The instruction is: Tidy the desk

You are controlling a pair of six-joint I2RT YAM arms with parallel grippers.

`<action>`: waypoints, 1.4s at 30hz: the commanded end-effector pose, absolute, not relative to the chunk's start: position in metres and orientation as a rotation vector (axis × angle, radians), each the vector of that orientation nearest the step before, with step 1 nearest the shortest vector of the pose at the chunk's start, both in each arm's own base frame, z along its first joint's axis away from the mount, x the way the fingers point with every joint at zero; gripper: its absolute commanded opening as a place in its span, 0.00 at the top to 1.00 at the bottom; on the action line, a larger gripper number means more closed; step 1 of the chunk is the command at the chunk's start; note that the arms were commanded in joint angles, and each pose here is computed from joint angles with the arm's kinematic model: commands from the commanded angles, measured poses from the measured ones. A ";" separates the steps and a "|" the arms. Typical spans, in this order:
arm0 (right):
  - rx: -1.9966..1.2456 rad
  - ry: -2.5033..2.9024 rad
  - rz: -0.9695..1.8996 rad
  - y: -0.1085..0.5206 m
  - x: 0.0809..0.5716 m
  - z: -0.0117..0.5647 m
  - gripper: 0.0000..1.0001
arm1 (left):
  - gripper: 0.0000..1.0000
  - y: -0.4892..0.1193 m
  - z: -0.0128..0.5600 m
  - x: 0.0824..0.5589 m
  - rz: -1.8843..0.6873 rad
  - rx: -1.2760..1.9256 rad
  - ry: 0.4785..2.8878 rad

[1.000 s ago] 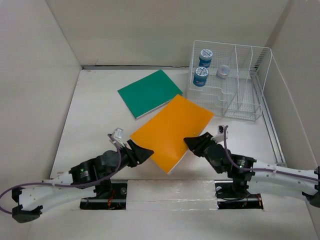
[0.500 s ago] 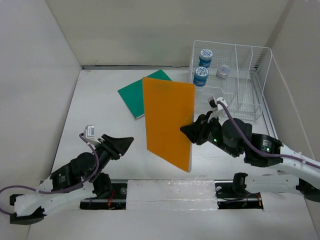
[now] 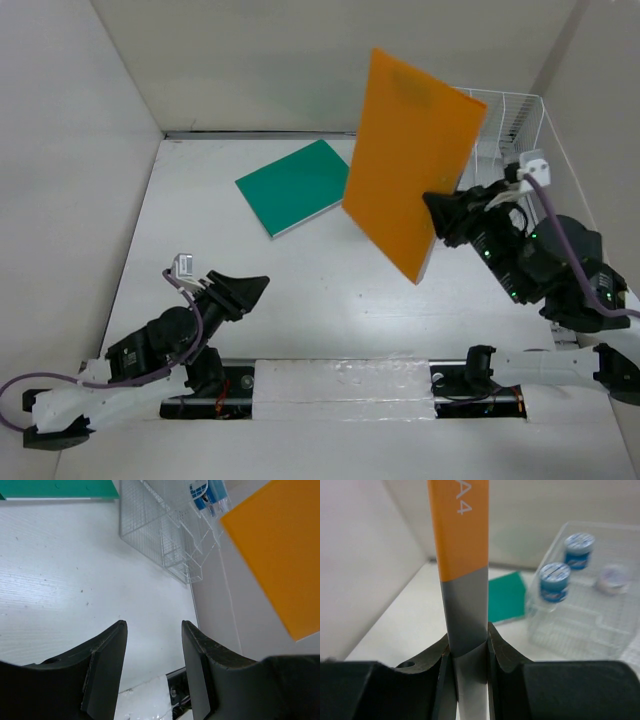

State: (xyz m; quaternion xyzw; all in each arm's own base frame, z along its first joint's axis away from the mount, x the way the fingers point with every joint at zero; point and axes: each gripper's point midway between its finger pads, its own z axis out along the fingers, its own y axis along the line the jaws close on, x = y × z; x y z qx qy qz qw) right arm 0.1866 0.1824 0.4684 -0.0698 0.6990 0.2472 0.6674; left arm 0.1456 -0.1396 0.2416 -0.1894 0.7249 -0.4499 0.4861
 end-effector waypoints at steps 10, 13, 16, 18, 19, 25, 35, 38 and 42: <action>0.402 1.238 0.024 0.018 0.207 0.587 1.00 | 0.58 -0.168 0.215 0.145 -1.149 -0.430 1.807; 0.389 1.198 -0.070 0.011 0.215 0.597 1.00 | 0.58 -0.176 0.210 0.143 -1.169 -0.412 1.817; 0.357 1.177 -0.192 0.010 0.232 0.600 1.00 | 0.58 -0.184 0.207 0.144 -1.166 -0.381 1.827; 0.356 1.170 -0.300 0.004 0.249 0.597 1.00 | 0.59 -0.188 0.211 0.145 -1.173 -0.361 1.816; 0.350 1.165 -0.336 0.001 0.257 0.595 1.00 | 0.59 -0.192 0.210 0.143 -1.179 -0.344 1.826; 0.252 1.135 -0.386 -0.032 0.342 0.578 1.00 | 0.59 -0.206 0.206 0.138 -1.232 -0.276 1.830; 0.032 1.172 -0.176 -0.036 0.357 0.540 1.00 | 0.60 -0.220 0.195 0.137 -1.268 -0.243 1.822; 0.016 1.174 -0.140 -0.034 0.355 0.520 1.00 | 0.60 -0.225 0.194 0.138 -1.244 -0.213 1.842; -0.022 1.178 -0.071 -0.025 0.356 0.505 1.00 | 0.60 -0.232 0.194 0.138 -1.247 -0.180 1.844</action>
